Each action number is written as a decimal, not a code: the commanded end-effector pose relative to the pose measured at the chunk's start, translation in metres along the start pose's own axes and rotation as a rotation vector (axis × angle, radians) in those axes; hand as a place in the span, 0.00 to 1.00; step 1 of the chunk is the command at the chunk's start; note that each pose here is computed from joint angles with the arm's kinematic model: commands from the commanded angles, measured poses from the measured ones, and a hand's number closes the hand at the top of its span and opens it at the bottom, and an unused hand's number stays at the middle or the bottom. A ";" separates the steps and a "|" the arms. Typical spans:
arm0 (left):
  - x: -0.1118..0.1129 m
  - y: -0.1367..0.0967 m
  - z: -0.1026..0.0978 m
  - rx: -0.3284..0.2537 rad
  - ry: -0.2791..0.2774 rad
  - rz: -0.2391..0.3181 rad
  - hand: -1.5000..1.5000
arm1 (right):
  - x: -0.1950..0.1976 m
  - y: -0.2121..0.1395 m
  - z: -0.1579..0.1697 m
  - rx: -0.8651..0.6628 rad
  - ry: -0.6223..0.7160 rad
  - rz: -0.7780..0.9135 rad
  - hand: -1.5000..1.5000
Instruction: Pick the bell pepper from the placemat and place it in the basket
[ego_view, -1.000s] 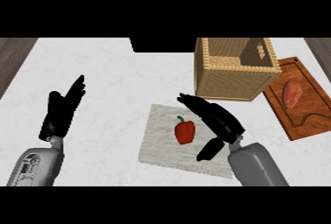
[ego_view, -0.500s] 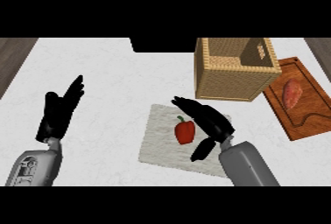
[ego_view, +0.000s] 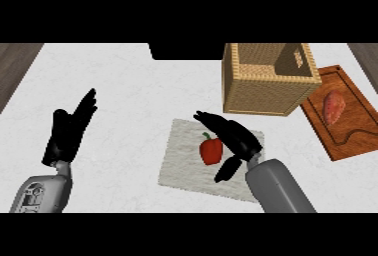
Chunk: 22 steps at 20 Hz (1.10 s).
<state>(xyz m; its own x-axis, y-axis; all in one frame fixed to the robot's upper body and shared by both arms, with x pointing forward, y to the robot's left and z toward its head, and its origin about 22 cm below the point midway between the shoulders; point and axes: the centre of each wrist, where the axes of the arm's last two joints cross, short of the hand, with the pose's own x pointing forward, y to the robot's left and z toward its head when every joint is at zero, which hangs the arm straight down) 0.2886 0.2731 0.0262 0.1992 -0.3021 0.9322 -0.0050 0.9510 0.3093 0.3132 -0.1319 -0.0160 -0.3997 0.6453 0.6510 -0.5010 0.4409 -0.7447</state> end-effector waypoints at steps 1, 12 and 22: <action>0.005 0.009 -0.010 -0.016 -0.005 -0.020 0.50 | 0.002 -0.008 -0.018 0.003 -0.007 0.022 0.00; 0.003 0.003 -0.020 0.007 0.013 -0.004 0.50 | 0.000 0.026 -0.011 -0.067 -0.098 0.247 1.00; 0.030 -0.026 -0.025 -0.103 -0.060 -0.024 0.50 | 0.060 -0.056 -0.087 -0.208 0.724 0.493 1.00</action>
<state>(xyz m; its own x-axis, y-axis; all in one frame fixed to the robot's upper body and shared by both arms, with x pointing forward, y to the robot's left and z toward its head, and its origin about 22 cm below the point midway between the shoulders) 0.3113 0.2555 0.0367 0.1589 -0.3217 0.9334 0.0755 0.9466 0.3134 0.3659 -0.0843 0.0202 -0.0794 0.9811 0.1767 -0.2715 0.1493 -0.9508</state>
